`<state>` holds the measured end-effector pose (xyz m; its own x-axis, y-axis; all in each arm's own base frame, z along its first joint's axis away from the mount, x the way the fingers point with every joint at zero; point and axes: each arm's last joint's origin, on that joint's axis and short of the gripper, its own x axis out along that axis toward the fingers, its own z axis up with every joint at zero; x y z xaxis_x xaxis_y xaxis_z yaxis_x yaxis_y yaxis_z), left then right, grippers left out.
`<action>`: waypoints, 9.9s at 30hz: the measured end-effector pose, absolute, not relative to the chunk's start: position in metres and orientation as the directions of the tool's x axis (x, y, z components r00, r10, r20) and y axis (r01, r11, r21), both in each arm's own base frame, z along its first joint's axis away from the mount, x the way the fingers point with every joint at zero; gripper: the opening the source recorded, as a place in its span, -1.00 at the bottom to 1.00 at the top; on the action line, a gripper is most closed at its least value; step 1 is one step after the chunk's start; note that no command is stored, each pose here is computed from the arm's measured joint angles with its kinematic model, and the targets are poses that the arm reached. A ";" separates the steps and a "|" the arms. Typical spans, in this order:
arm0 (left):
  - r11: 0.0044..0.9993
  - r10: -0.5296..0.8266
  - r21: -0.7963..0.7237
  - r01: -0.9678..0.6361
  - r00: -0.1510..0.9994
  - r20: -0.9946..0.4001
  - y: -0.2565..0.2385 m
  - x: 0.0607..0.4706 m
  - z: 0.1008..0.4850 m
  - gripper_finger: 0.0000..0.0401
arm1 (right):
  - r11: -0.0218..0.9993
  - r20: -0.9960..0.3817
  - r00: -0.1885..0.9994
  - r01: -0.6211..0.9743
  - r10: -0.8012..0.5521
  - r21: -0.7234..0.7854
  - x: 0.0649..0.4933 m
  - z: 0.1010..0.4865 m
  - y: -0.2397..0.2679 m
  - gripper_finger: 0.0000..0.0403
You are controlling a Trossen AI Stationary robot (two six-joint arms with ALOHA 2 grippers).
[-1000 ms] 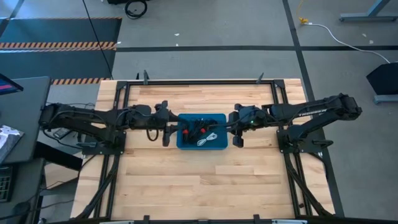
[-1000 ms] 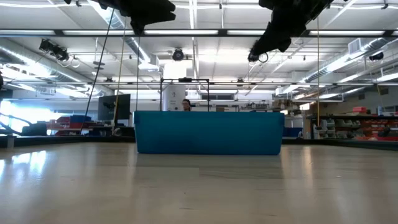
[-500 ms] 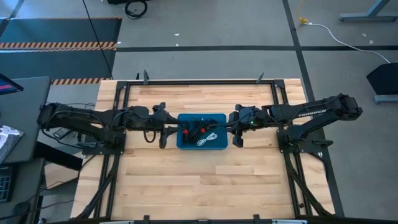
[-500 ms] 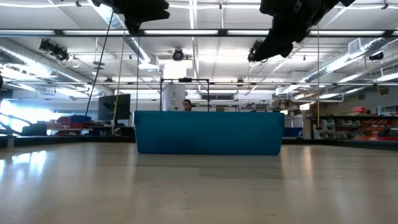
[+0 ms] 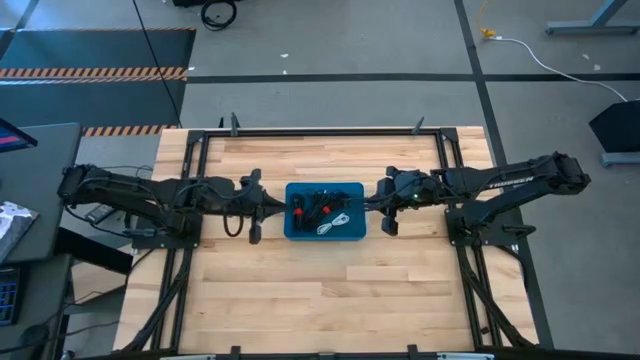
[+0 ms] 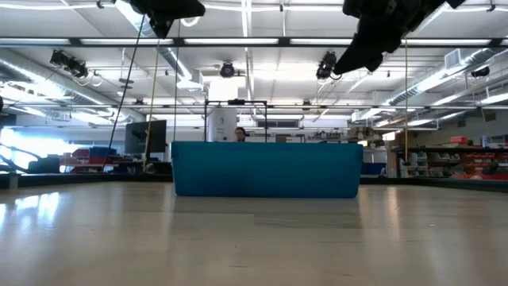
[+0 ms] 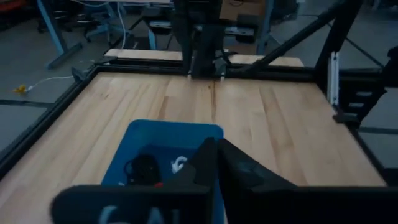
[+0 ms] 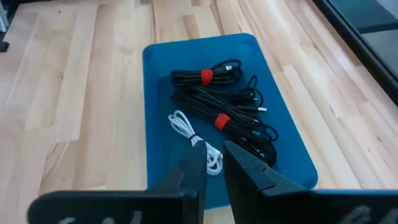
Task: Pick and place USB-C Cables
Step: Return to Home Position
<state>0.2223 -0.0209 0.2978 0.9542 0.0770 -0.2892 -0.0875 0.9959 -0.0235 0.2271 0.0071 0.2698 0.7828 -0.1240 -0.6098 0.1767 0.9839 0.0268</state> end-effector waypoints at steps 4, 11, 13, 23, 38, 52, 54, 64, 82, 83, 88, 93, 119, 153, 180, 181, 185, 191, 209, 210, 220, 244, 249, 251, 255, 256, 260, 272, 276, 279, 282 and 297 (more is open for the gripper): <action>0.993 0.107 -0.007 -0.115 0.950 -0.295 -0.017 0.207 0.286 -0.97 | 0.980 -0.580 0.804 0.192 -0.130 0.047 0.209 0.263 0.005 -0.81; 0.987 0.124 -0.078 -0.144 0.968 -0.220 -0.010 0.169 0.264 -0.98 | 0.975 -0.479 0.869 0.198 -0.127 0.100 0.170 0.268 0.003 -0.97; 0.984 0.120 -0.105 -0.141 0.975 -0.189 -0.010 0.160 0.255 -0.98 | 0.974 -0.465 0.876 0.197 -0.125 0.108 0.160 0.266 0.002 -0.98; 0.992 0.076 -0.098 -0.076 0.997 0.000 -0.008 0.125 0.230 -0.98 | 0.981 -0.357 0.932 0.128 -0.068 0.145 0.122 0.248 0.006 -0.99; 0.996 0.040 -0.079 -0.037 0.999 0.034 -0.008 0.117 0.225 -0.99 | 0.977 -0.146 0.989 0.019 0.013 0.213 0.090 0.226 0.008 -1.00; 0.998 0.003 -0.068 0.000 0.999 0.042 -0.009 0.117 0.226 -0.99 | 0.978 -0.020 0.998 -0.047 0.052 0.204 0.091 0.196 0.009 -1.00; 0.998 0.003 -0.068 0.000 0.999 0.041 -0.009 0.117 0.226 -0.99 | 0.976 -0.007 0.997 -0.068 0.071 0.205 0.093 0.192 0.010 -1.00; 0.997 0.036 -0.077 -0.022 0.982 0.186 -0.005 0.117 0.190 -0.99 | 0.975 -0.001 0.996 -0.087 0.089 0.204 0.097 0.177 0.011 -1.00; 0.990 0.099 -0.108 -0.092 0.993 0.065 -0.001 0.119 0.178 -0.99 | 0.980 -0.033 0.995 -0.083 0.090 0.182 0.097 0.171 0.011 -0.99; 0.988 0.115 -0.109 -0.109 0.992 0.047 0.000 0.119 0.176 -0.99 | 0.980 -0.032 0.996 -0.082 0.089 0.182 0.096 0.171 0.011 -0.99; 0.984 0.139 -0.119 -0.132 0.989 0.052 0.001 0.115 0.174 -0.99 | 0.984 -0.028 0.996 -0.084 0.089 0.156 0.095 0.171 0.011 -0.99; 0.991 0.077 -0.113 -0.066 0.993 0.092 -0.001 0.111 0.177 -0.99 | 0.987 0.016 0.995 -0.098 0.097 0.127 0.097 0.167 0.011 -0.99; 0.988 0.137 -0.064 -0.138 0.990 -0.012 0.001 0.110 0.167 -0.95 | 0.996 0.030 0.999 -0.030 0.028 0.079 0.097 0.168 0.009 -0.96; 0.988 0.137 -0.073 -0.134 0.990 0.036 0.001 0.110 0.171 -0.94 | 0.993 0.030 0.999 -0.041 0.038 0.112 0.097 0.168 0.009 -0.96; 0.988 0.137 -0.072 -0.134 0.990 0.036 0.001 0.110 0.171 -0.94 | 0.993 0.030 0.999 -0.041 0.038 0.112 0.097 0.168 0.009 -0.96; 0.988 0.137 -0.073 -0.134 0.990 0.036 0.001 0.110 0.171 -0.94 | 0.993 0.030 0.999 -0.041 0.038 0.112 0.097 0.168 0.009 -0.96; 0.988 0.137 -0.073 -0.134 0.990 0.036 0.001 0.110 0.171 -0.94 | 0.993 0.030 0.999 -0.041 0.038 0.112 0.097 0.168 0.009 -0.96; 0.988 0.137 -0.073 -0.134 0.990 0.035 0.001 0.110 0.171 -0.94 | 0.993 0.030 0.999 -0.041 0.038 0.112 0.097 0.168 0.009 -0.96; 0.988 0.136 -0.073 -0.133 0.990 0.035 0.000 0.110 0.171 -0.94 | 0.993 0.030 0.999 -0.041 0.038 0.112 0.097 0.168 0.009 -0.95; 0.988 0.137 -0.073 -0.134 0.990 0.036 0.001 0.110 0.171 -0.94 | 0.993 0.030 0.999 -0.041 0.038 0.112 0.097 0.168 0.009 -0.95; 0.988 0.137 -0.072 -0.134 0.990 0.035 0.001 0.110 0.171 -0.94 | 0.993 0.029 0.999 -0.041 0.038 0.112 0.097 0.168 0.009 -0.95; 0.988 0.137 -0.072 -0.134 0.990 0.035 0.001 0.110 0.171 -0.94 | 0.993 0.030 0.999 -0.041 0.038 0.112 0.097 0.168 0.009 -0.95; 0.988 0.136 -0.072 -0.133 0.990 0.035 0.000 0.110 0.171 -0.94 | 0.993 0.030 0.999 -0.041 0.038 0.112 0.097 0.168 0.009 -0.95; 0.988 0.137 -0.072 -0.134 0.990 0.035 0.001 0.110 0.171 -0.94 | 0.993 0.029 0.999 -0.041 0.038 0.112 0.097 0.168 0.009 -0.95; 0.988 0.137 -0.072 -0.134 0.990 0.035 0.001 0.110 0.171 -0.94 | 0.993 0.029 0.999 -0.041 0.038 0.112 0.097 0.168 0.009 -0.95; 0.988 0.137 -0.073 -0.134 0.990 0.035 0.001 0.110 0.171 -0.94 | 0.993 0.030 0.999 -0.041 0.038 0.112 0.097 0.168 0.009 -0.95; 0.988 0.136 -0.073 -0.134 0.990 0.036 0.001 0.110 0.171 -0.94 | 0.993 0.029 0.999 -0.041 0.038 0.112 0.097 0.168 0.009 -0.95; 0.988 0.137 -0.072 -0.134 0.990 0.035 0.001 0.110 0.171 -0.94 | 0.993 0.029 0.999 -0.041 0.038 0.112 0.097 0.168 0.009 -0.95; 0.988 0.137 -0.072 -0.134 0.990 0.035 0.001 0.110 0.171 -0.94 | 0.993 0.029 0.999 -0.041 0.038 0.112 0.097 0.168 0.009 -0.95; 0.988 0.137 -0.072 -0.134 0.990 0.035 0.001 0.110 0.171 -0.94 | 0.993 0.029 0.999 -0.041 0.038 0.112 0.097 0.168 0.009 -0.95; 0.988 0.137 -0.072 -0.134 0.990 0.035 0.001 0.110 0.171 -0.94 | 0.993 0.029 0.999 -0.041 0.038 0.112 0.097 0.168 0.009 -0.95; 0.988 0.136 -0.072 -0.134 0.990 0.035 0.001 0.110 0.171 -0.94 | 0.993 0.029 0.999 -0.041 0.038 0.112 0.097 0.168 0.009 -0.95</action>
<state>0.1097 0.0005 0.1711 0.9900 0.1364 0.0353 -0.1336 0.9884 -0.0725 0.0972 0.0095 0.1680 0.9989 0.0378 0.0293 -0.0409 0.9929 0.1119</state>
